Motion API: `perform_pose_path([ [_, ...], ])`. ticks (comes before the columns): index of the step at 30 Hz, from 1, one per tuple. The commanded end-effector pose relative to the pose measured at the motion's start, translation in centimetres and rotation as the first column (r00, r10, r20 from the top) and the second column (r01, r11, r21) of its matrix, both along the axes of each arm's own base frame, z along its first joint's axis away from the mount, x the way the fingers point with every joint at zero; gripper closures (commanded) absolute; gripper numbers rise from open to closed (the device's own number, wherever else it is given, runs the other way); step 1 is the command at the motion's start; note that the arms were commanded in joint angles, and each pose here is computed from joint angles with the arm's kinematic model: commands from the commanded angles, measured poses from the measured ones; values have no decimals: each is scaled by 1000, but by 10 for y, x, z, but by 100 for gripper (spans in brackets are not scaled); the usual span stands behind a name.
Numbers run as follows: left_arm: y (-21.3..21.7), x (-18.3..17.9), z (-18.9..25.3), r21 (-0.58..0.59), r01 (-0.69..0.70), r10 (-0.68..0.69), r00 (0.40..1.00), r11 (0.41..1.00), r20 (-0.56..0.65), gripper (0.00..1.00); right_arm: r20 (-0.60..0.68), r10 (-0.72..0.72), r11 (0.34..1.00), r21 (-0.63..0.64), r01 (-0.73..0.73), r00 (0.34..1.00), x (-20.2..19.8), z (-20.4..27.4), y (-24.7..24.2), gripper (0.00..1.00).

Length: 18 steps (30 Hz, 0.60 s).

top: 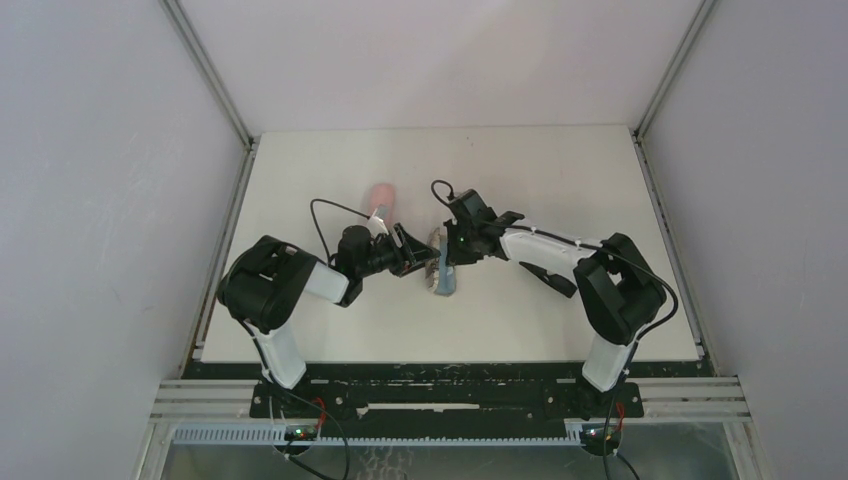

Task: Organize the sunglasses
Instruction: Adjust the glasses cleaning cloth on the sunglasses case.

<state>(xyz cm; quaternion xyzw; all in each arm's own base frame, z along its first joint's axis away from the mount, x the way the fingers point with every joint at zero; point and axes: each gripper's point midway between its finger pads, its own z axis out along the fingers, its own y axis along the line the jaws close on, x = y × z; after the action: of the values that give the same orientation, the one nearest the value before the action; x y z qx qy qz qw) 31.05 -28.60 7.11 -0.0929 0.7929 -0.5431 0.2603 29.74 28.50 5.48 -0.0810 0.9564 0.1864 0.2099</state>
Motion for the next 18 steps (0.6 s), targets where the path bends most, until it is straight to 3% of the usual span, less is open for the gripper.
perform_pose_path([
  [1, -6, 5, 22, -49, 20, -17, 998, 999, 67, 73, 79, 27, 994, 106, -36, 996, 12, 24, 22, 100],
  [11, -6, 4, 20, -45, 21, -18, 997, 999, 69, 73, 33, 11, 985, 171, -17, 999, 22, 7, 31, 100],
  [18, -6, 4, 21, -46, 20, -17, 997, 999, 70, 73, 35, -26, 996, 91, 23, 999, 28, -6, 21, 100],
])
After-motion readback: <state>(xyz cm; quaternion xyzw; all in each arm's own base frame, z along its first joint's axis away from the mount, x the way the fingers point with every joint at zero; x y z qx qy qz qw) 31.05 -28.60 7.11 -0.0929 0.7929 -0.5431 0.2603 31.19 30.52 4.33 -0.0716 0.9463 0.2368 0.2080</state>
